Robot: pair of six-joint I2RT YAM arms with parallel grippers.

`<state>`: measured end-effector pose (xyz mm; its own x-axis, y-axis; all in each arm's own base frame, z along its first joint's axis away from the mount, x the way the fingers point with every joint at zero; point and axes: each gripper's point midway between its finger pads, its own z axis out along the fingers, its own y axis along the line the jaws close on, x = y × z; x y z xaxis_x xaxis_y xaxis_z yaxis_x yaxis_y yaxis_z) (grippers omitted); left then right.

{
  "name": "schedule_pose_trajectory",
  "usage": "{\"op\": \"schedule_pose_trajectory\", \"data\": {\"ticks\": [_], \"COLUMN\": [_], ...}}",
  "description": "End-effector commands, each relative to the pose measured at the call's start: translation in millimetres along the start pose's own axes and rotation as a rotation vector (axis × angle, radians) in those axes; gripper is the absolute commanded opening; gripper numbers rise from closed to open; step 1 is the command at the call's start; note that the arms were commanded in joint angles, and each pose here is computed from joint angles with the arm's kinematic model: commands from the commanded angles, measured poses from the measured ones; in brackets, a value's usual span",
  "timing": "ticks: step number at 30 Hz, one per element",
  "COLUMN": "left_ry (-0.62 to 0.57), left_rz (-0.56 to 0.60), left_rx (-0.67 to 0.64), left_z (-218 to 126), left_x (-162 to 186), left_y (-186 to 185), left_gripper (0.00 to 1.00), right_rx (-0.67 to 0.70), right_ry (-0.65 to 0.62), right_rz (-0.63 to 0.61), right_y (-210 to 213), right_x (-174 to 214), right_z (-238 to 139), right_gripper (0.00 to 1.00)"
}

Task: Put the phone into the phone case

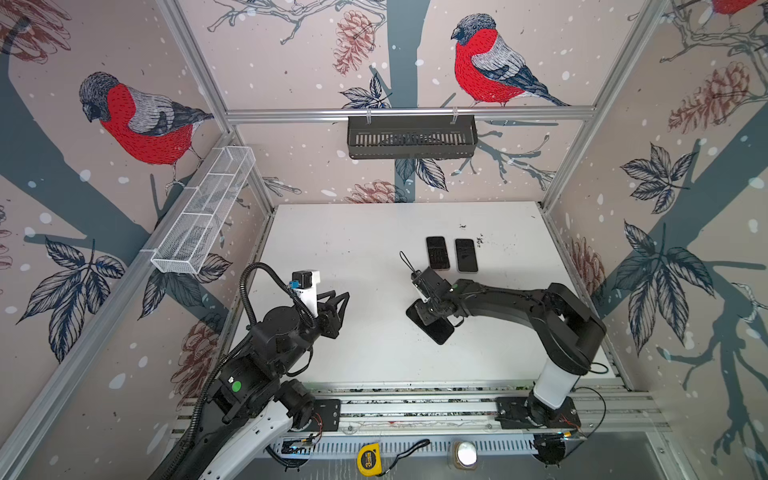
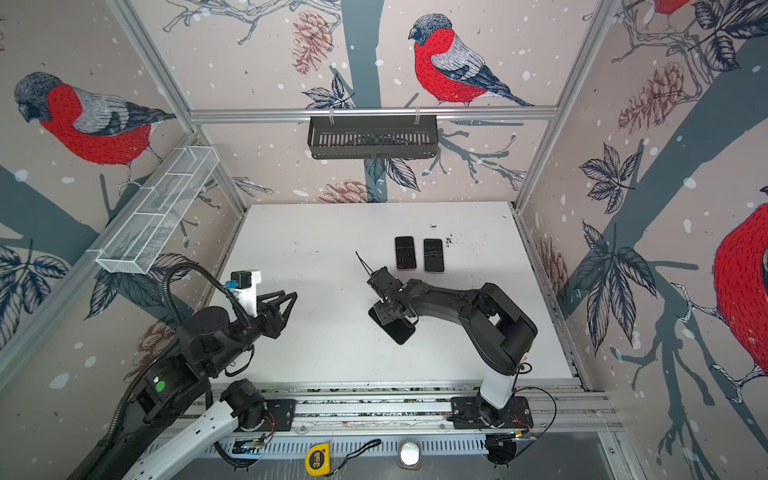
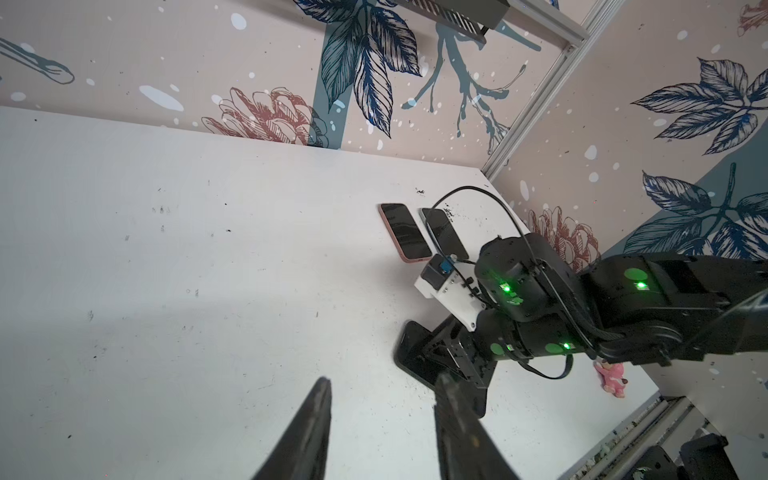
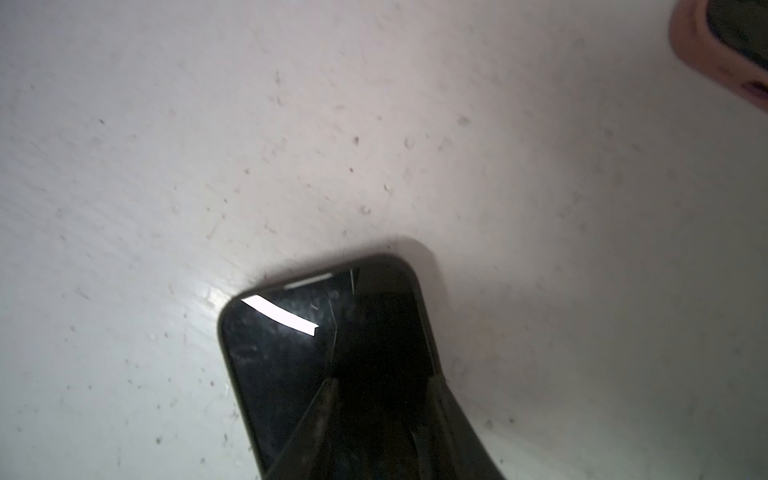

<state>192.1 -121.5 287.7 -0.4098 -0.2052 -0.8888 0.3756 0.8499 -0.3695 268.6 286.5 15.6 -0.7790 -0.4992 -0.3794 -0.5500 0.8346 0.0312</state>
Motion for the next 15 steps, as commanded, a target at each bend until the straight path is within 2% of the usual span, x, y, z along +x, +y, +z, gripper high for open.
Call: {"op": "schedule_pose_trajectory", "data": {"ticks": [1,8,11,12,15], "left_ry": [-0.027,-0.068,-0.051,-0.05,-0.056], "left_rz": [0.003,-0.005,-0.004,-0.003,0.0], "left_rx": [0.02,0.006,0.004,0.012,0.026], "left_z": [-9,-13,-9,-9,-7], "left_x": [-8,-7,-4,-4,-4], "left_y": [-4,3,3,1,-1], "left_gripper": [0.42,0.44,0.43,0.43,0.42], "right_rx": [0.009,0.019,0.013,0.0,-0.041], "right_ry": [0.272,0.24,0.142,0.101,0.001], "right_rz": [-0.029,-0.045,-0.04,-0.042,-0.054], "right_y": [-5,-2,0,2,6], "right_x": [63,41,18,10,-4], "right_z": [13,9,-14,-25,-53], "right_gripper": [0.37,0.35,0.37,0.43,0.71]}}
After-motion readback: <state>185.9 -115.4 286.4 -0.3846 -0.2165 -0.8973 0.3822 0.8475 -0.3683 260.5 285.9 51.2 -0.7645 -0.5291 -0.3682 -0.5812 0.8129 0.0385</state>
